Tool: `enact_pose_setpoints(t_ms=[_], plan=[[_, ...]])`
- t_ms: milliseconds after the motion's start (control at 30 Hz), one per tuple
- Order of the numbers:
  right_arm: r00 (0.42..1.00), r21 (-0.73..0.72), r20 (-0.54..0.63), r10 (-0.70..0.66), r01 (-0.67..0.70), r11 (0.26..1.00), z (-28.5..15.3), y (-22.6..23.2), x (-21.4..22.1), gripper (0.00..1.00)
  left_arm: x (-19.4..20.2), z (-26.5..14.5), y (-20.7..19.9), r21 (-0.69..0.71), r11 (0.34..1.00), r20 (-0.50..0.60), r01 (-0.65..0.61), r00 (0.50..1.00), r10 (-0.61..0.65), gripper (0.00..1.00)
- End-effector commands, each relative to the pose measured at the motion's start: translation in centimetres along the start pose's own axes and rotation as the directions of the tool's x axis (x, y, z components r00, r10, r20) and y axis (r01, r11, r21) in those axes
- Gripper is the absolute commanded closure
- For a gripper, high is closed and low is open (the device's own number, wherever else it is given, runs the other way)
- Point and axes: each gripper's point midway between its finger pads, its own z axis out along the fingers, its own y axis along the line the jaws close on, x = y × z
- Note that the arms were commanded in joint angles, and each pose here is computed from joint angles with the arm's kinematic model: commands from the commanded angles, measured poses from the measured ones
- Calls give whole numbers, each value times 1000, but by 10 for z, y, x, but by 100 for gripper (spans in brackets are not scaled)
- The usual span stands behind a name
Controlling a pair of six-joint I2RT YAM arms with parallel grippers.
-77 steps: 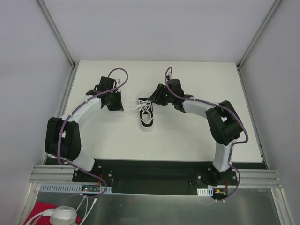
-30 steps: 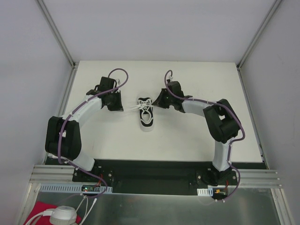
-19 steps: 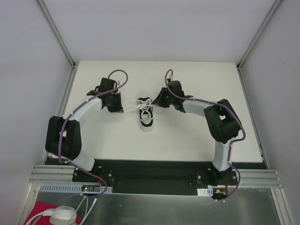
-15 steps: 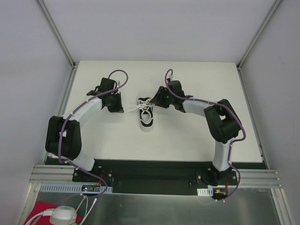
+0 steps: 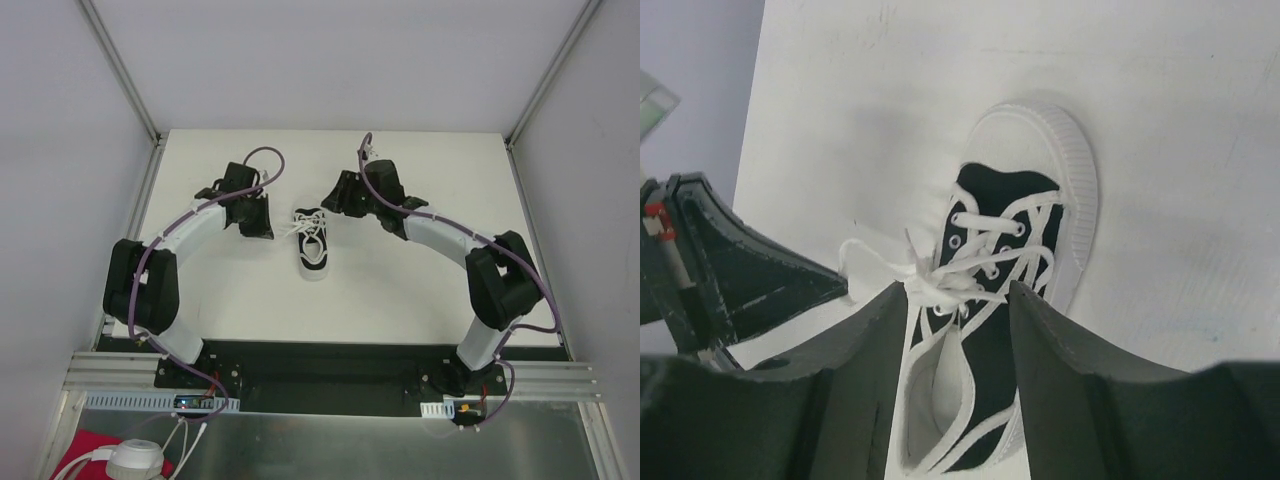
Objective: Tie the shoes
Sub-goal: Tie the shoelace on the shoe.
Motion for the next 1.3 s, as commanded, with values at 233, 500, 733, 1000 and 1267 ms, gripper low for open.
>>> enact_pose_setpoints(t_ms=[233, 500, 733, 1000, 1267], plan=[[814, -50, -97, -573, 571, 820, -23, 35, 38, 60, -31, 7, -23, 107, 994, 18, 3, 1000, -5, 100], [678, -135, 10, -735, 729, 671, -21, 53, 44, 55, -40, 14, -26, 154, 988, -1, 15, 1000, -15, 100], [551, -103, 15, -834, 831, 547, -9, 61, 54, 55, -53, 10, -24, 183, 983, 14, 26, 999, -29, 100], [475, -84, -16, -880, 876, 474, 10, 69, 58, 56, -60, 11, -21, 192, 981, 16, 39, 999, -43, 100], [446, -70, -49, -893, 891, 449, 22, 68, 64, 57, -64, 12, -19, 197, 979, 16, 50, 998, -54, 100]])
